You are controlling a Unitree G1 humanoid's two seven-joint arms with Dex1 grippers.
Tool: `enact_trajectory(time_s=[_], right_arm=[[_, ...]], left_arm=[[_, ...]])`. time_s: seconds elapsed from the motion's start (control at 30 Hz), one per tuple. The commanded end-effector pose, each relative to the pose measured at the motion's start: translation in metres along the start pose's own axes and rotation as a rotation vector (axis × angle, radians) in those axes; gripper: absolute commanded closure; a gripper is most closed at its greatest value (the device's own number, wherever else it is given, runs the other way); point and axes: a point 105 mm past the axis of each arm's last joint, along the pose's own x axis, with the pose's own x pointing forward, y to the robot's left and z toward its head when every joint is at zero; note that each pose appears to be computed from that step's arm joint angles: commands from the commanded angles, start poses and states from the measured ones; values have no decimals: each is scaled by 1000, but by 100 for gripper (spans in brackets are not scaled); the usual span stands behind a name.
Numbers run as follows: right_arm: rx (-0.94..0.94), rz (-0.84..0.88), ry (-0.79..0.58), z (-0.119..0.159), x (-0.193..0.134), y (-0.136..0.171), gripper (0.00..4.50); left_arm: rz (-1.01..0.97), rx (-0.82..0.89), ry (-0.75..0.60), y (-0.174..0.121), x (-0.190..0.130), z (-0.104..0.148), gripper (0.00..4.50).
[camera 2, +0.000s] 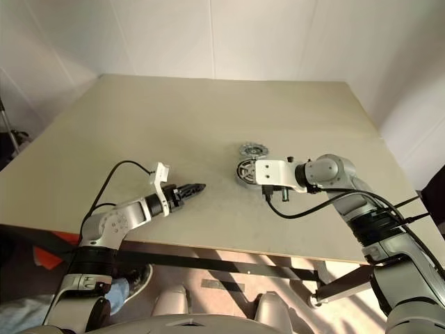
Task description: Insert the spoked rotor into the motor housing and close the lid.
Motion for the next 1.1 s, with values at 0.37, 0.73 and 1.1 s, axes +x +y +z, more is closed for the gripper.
enact_trajectory(time_s=[0.37,0.73,1.1], right_arm=[[-189,5,-17,11,0,-24,149],[-200,62,-16,8,7,-8,149],[-227,77,-27,15,11,-3,149]], left_arm=[[4,25,-56,-3,-6,9,225],[13,19,-55,-2,-6,8,225],[21,23,-53,1,-7,9,225]])
